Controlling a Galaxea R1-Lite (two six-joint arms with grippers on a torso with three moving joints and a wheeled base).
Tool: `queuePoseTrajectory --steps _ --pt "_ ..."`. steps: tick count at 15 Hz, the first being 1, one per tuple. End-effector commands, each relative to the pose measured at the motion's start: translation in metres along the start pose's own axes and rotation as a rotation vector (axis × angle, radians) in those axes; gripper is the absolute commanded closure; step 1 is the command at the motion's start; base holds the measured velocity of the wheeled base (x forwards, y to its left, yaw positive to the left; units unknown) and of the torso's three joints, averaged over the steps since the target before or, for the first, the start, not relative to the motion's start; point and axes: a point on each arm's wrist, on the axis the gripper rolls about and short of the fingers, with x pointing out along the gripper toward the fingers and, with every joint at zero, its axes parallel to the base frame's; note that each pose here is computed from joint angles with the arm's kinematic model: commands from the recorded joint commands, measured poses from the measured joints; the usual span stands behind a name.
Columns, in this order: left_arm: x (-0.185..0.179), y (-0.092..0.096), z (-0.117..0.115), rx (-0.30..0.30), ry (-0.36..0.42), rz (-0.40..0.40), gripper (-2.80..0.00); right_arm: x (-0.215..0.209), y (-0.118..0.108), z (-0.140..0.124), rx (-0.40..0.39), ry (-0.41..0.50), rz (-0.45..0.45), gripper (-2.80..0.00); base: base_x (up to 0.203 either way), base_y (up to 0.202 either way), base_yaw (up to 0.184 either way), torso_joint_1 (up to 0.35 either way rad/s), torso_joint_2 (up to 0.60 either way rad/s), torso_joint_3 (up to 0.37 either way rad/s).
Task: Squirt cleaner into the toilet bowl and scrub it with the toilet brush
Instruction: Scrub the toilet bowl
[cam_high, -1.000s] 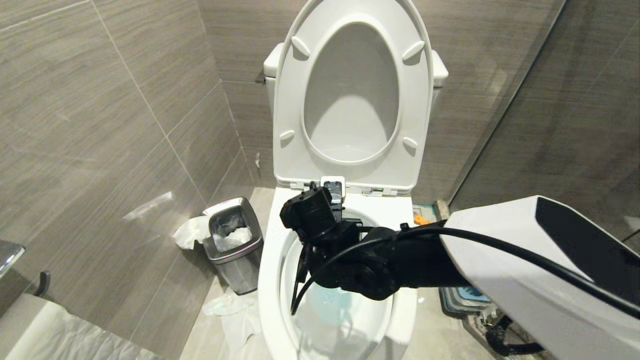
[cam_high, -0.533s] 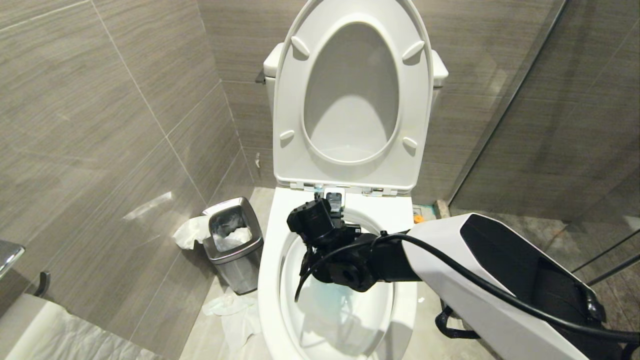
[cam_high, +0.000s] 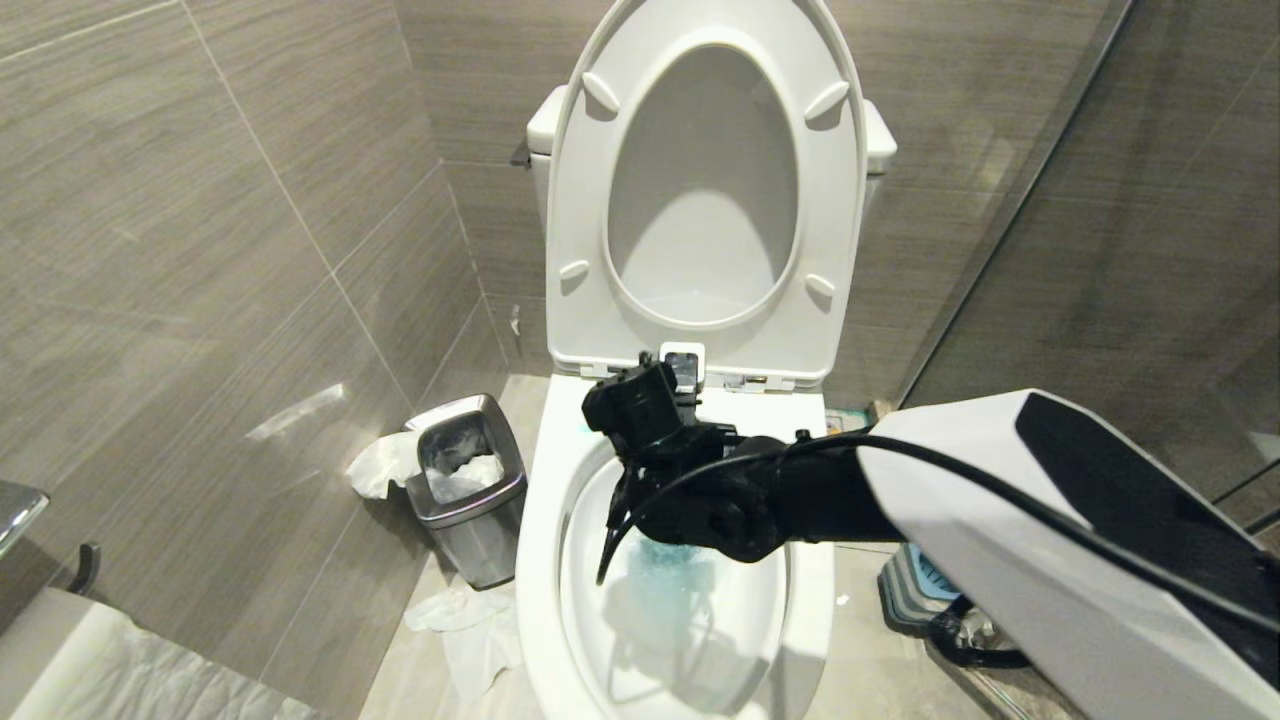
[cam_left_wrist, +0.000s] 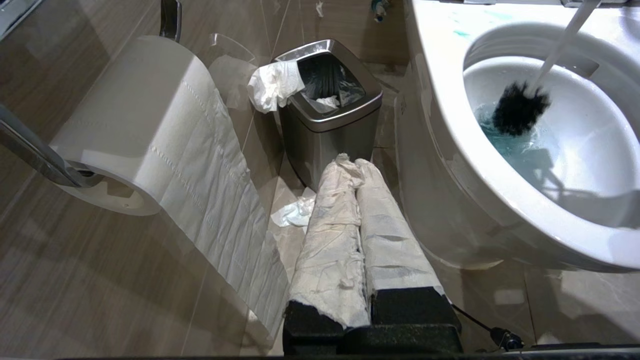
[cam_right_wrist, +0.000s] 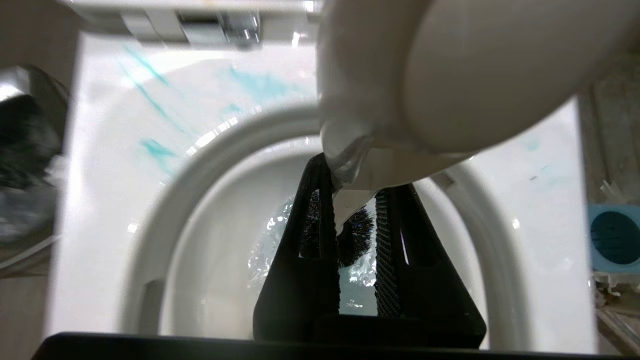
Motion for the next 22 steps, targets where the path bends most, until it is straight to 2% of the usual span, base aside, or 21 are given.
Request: queuePoseTrajectory --steps 1,4,8,10,12,17,19,22 --pt "0.000 0.000 0.000 0.000 0.002 0.001 0.00 -0.052 -0.024 0.076 0.106 -0.077 0.046 0.00 0.000 0.000 0.000 0.000 0.00 0.000" --pt "0.000 0.000 0.000 0.000 0.002 -0.001 0.00 -0.097 -0.055 0.121 0.139 -0.098 0.071 0.00 0.000 0.000 0.000 0.000 0.00 0.000" --pt "0.000 0.000 0.000 0.000 0.002 -0.001 0.00 -0.120 -0.067 0.123 0.104 -0.078 0.062 0.00 0.000 0.000 0.000 0.000 0.00 0.000" --pt "0.000 0.000 0.000 0.000 0.002 0.000 0.00 -0.136 -0.061 0.119 0.084 -0.071 0.092 0.00 0.000 0.000 0.000 0.000 0.00 0.000" --pt "0.000 0.000 0.000 0.000 0.002 0.000 0.00 -0.151 -0.056 0.112 0.023 -0.049 0.093 0.00 0.000 0.000 0.000 0.000 0.00 0.000" --pt "0.000 0.000 0.000 0.000 0.002 0.000 0.00 -0.156 -0.033 0.089 -0.116 -0.062 -0.029 0.00 0.000 0.000 0.000 0.000 0.00 0.000" --pt "0.000 0.000 0.000 0.000 0.002 -0.001 0.00 -0.153 -0.021 0.087 -0.144 -0.067 -0.038 0.00 0.000 0.000 0.000 0.000 0.00 0.000" --pt "0.000 0.000 0.000 0.000 0.002 0.000 0.00 -0.150 -0.007 0.094 -0.136 -0.073 -0.004 0.00 0.000 0.000 0.000 0.000 0.00 0.000"
